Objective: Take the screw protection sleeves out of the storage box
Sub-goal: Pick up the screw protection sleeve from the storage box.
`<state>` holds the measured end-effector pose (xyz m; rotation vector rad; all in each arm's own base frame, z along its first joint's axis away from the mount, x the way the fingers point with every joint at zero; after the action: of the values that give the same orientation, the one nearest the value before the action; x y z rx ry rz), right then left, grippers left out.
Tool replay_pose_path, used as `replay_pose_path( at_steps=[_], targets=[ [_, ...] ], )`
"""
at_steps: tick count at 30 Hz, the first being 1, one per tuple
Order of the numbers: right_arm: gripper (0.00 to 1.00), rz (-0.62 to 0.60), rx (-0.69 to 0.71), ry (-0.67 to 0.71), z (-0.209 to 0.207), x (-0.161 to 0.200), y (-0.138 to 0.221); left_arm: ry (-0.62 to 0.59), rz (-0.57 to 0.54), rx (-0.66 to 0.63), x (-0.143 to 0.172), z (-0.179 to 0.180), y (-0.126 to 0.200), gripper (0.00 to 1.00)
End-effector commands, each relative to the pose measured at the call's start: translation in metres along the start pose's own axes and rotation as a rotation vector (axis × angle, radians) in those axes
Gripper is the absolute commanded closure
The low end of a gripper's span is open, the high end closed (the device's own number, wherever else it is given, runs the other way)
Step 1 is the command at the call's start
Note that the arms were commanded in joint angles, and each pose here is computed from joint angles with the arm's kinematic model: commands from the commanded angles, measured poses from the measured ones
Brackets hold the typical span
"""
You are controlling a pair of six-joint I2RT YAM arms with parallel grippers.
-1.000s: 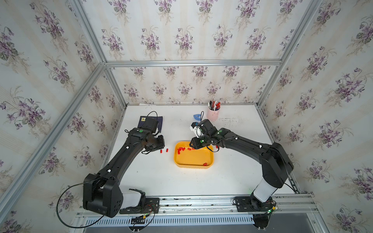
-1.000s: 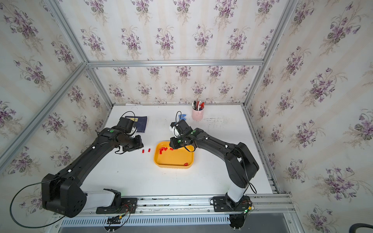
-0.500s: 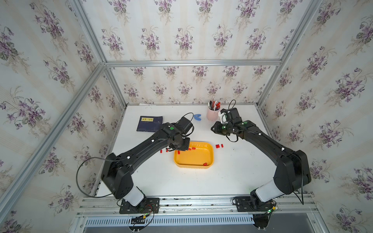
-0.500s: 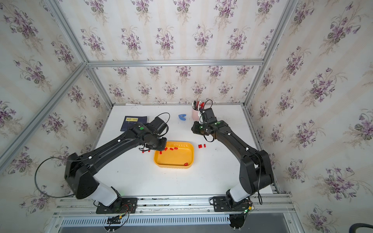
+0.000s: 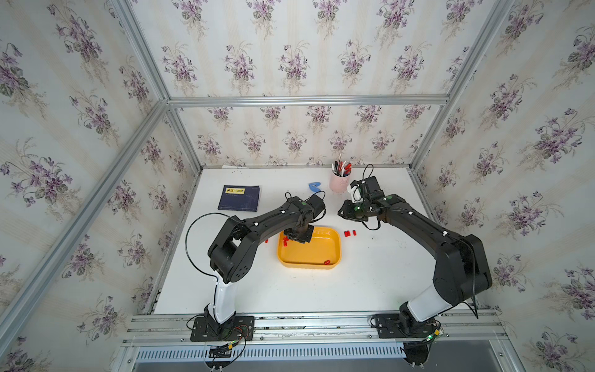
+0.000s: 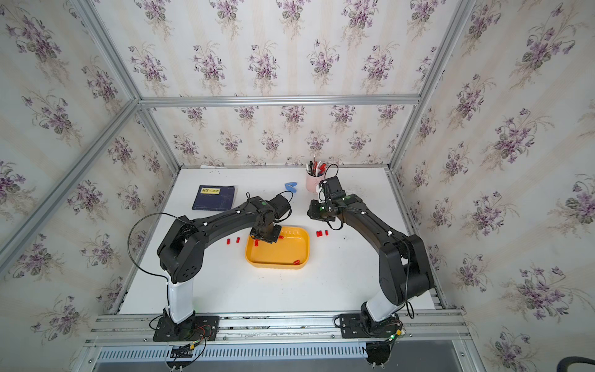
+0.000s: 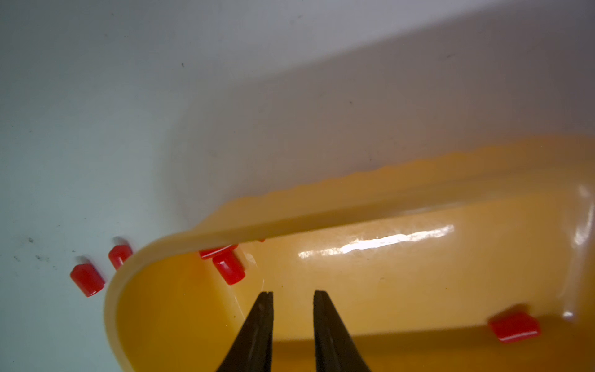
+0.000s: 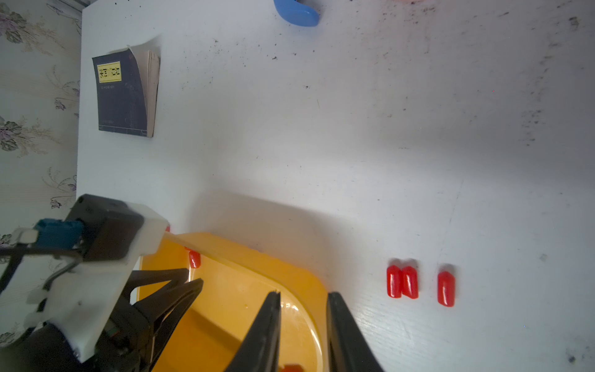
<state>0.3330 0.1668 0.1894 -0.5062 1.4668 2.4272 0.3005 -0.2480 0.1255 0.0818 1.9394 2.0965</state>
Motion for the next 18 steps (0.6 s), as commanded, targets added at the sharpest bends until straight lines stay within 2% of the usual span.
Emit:
replay_pose_path(
  at_steps=[1,8,18],
  targets=[
    [0.71,-0.006,0.005,0.019,-0.002,0.000,-0.002,-0.022,-0.009,-0.030,-0.005,0.006,-0.010,0.72],
    [0.71,0.004,0.013,0.018,-0.004,0.003,-0.007,-0.056,-0.010,-0.050,-0.012,0.010,-0.023,0.71],
    [0.71,0.003,0.015,0.020,-0.005,0.003,-0.008,-0.044,0.022,-0.067,-0.011,0.018,-0.041,0.72]
  ],
)
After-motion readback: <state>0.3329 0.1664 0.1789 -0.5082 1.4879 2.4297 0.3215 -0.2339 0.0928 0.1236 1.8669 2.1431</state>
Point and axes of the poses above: each gripper's point midway between its finger pads, its own y axis back along the fingers, its own z axis along the line the jaws close on, x = y × z, the point moved 7 cm from there along y, back along the fingers, and after that the axes turned 2 degrees about y, right-handed, at the moved point
